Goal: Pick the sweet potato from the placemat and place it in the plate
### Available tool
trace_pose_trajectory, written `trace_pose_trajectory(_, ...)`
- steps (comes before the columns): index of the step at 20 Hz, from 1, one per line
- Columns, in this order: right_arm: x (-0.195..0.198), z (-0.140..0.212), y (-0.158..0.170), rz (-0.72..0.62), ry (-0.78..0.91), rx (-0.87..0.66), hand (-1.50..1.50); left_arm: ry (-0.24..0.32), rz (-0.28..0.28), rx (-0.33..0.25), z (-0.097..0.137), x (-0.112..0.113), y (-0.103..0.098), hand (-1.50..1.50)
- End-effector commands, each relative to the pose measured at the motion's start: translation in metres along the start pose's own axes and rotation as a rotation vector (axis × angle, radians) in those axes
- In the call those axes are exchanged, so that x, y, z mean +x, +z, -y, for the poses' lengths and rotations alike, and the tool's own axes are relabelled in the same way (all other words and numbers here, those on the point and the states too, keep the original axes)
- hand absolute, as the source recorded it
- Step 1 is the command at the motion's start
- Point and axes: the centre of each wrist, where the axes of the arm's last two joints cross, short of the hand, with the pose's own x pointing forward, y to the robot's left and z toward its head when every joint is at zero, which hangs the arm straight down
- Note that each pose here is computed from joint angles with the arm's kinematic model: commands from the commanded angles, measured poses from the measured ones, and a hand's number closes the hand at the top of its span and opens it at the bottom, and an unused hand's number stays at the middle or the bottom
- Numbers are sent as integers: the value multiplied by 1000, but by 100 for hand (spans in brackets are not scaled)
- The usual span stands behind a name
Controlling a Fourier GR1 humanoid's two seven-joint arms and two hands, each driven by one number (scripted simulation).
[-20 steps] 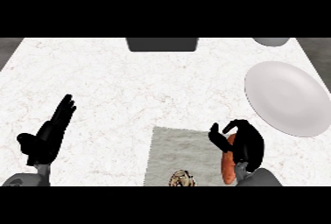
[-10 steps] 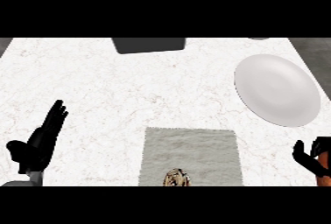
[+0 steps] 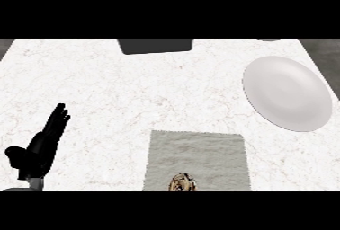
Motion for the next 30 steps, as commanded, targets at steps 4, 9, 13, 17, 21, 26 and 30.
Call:
trace_pose_trajectory(4,-25,67,3,85,-58,-190,150,-12,24,-19,14,16,-15,0)
trace_pose_trajectory(9,-22,108,-11,118,-142,-155,150,-26,27,-60,16,-4,-3,0)
trace_pose_trajectory(13,14,84,-31,127,-120,-139,150,-2,35,-64,28,11,-11,0)
trace_pose_trajectory(17,34,53,-41,145,-159,-84,150,-20,22,-72,20,10,-27,0)
trace_pose_trajectory(21,71,40,-67,157,-177,-24,150,-7,28,-68,31,11,-26,0)
trace_pose_trajectory(26,103,19,-102,180,-172,-11,150,-6,43,-98,30,10,-18,0)
trace_pose_trajectory(30,131,-36,-98,181,-196,33,150,-1,50,-105,48,14,-26,0)
